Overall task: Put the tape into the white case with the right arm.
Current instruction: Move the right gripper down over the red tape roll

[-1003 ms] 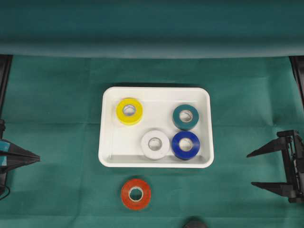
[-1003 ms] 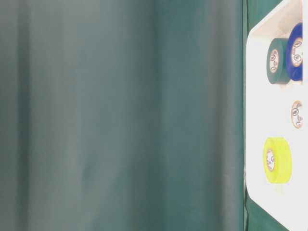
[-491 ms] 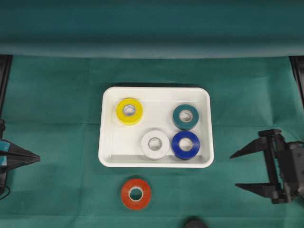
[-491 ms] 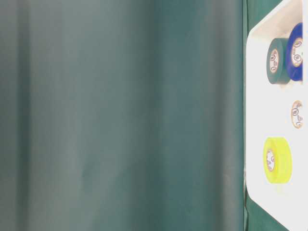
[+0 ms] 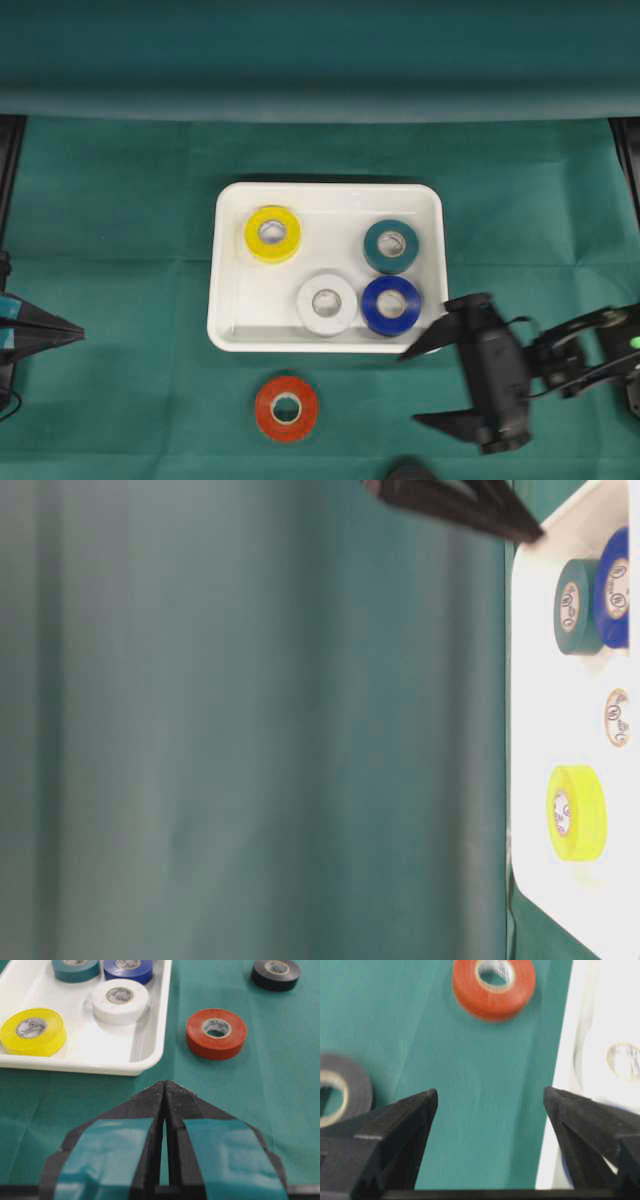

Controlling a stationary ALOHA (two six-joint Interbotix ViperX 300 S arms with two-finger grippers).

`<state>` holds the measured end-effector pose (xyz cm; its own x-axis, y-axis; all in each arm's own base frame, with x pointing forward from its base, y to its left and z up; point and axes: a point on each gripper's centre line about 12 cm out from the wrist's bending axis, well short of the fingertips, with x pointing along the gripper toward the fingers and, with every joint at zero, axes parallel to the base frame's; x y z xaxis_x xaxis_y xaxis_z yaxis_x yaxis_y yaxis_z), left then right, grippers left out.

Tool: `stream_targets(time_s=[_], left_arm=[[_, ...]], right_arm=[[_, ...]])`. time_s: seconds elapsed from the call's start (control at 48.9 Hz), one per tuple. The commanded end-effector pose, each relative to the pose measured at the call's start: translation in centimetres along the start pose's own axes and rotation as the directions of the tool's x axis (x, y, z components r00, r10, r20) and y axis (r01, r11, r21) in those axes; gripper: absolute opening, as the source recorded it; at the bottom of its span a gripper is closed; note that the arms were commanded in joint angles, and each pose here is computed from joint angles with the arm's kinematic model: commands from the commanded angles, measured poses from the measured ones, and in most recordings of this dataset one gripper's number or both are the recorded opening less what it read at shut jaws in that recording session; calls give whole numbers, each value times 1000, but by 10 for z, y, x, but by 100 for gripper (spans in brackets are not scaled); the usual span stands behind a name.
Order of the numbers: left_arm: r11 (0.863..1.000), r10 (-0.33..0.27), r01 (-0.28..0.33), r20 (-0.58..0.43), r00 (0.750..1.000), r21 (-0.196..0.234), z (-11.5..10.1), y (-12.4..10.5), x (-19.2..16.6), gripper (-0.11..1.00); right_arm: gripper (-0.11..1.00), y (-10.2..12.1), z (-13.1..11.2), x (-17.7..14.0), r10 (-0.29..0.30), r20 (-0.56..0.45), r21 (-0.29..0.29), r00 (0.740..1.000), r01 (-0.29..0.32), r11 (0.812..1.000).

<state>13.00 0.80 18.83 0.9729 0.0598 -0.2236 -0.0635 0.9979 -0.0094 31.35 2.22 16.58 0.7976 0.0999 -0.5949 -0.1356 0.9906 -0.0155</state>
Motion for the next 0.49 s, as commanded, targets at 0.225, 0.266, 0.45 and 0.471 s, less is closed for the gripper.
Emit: stream_targets(time_s=[0.225,0.266,0.45,0.471], left_arm=[[1000,3,-3,9,1000,1,4,0,1,0],[1000,3,-3,9,1000,1,4,0,1,0],[1000,2,-2,6,1000,1,4,0,1,0],[1000,3,-3,8,1000,1,4,0,1,0]], right_arm=[[58,-1,38,54,13,17,-9,1000,-13,1000],[58,0,41,59,16,18,-10,1000,-16,1000],[58,8,54,85,34,21,-25,999,-34,999],[58,9,56,87,36,21,-27,999,-35,999]])
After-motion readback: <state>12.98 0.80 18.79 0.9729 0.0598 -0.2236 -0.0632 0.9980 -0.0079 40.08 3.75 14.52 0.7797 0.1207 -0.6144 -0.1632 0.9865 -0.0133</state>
